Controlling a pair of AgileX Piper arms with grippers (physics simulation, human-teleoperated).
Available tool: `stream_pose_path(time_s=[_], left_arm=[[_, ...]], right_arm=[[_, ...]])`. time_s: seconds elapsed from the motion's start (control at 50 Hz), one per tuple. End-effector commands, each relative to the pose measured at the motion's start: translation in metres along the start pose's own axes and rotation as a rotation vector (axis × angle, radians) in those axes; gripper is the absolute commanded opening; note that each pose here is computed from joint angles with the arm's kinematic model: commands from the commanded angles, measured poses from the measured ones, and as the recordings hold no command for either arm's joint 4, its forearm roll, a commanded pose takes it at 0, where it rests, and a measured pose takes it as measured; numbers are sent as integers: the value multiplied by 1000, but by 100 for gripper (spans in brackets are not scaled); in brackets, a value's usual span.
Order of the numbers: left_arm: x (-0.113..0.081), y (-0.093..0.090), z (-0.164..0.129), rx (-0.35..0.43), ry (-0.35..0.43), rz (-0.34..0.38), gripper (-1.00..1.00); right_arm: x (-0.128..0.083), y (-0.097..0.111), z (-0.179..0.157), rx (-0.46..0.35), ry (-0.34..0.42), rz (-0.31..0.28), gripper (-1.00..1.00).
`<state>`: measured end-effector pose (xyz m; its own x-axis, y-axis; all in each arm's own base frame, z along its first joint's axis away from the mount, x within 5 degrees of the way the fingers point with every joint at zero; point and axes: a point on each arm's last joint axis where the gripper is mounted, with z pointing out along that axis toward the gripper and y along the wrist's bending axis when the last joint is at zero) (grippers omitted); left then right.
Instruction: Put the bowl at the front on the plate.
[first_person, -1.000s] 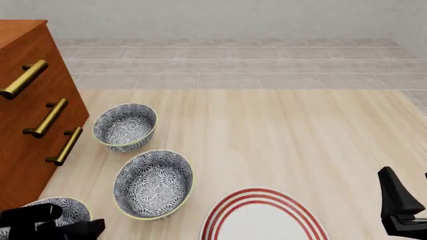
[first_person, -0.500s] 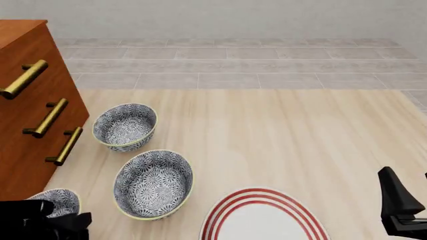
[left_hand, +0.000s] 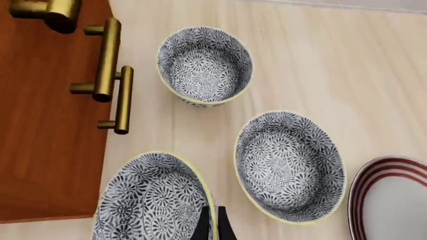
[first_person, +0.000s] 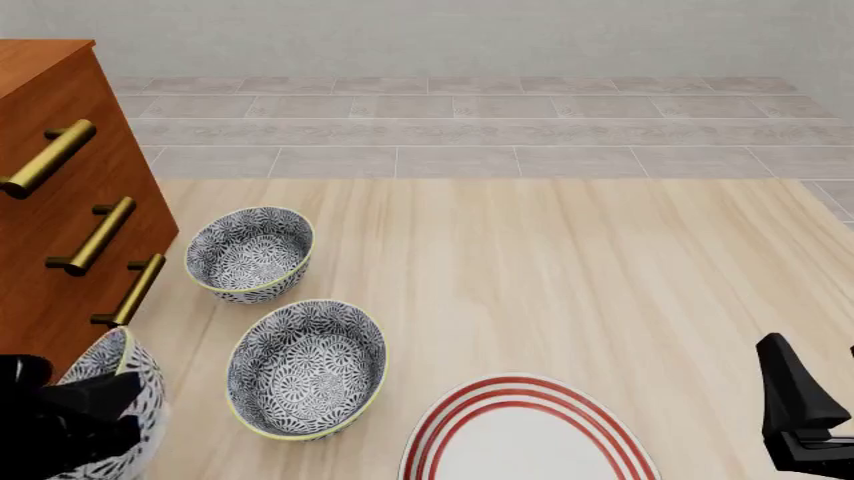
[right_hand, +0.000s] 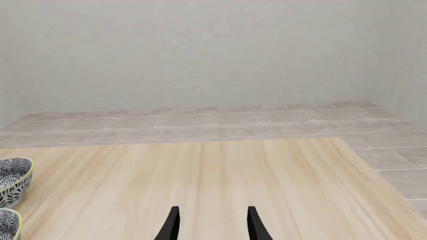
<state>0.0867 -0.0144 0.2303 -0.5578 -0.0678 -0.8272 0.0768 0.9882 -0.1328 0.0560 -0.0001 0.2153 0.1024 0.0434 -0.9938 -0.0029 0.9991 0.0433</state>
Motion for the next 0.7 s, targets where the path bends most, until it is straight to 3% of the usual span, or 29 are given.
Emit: stream_pose_path(time_s=[0.02, 0.2, 0.42, 0.7], left_arm=[[-22, -3, -17, 3, -69, -9, -100], [-42, -8, -34, 30, -136, 40, -100], [-54, -18, -44, 120, -183, 203, -100], [-71, -31, -59, 230, -263, 351, -100]], right_arm=[[0, 0, 0, 1, 1, 1, 100], [0, 0, 0, 1, 1, 2, 100], [1, 0, 0, 1, 3, 2, 100], [1, 0, 0, 1, 4, 2, 100]])
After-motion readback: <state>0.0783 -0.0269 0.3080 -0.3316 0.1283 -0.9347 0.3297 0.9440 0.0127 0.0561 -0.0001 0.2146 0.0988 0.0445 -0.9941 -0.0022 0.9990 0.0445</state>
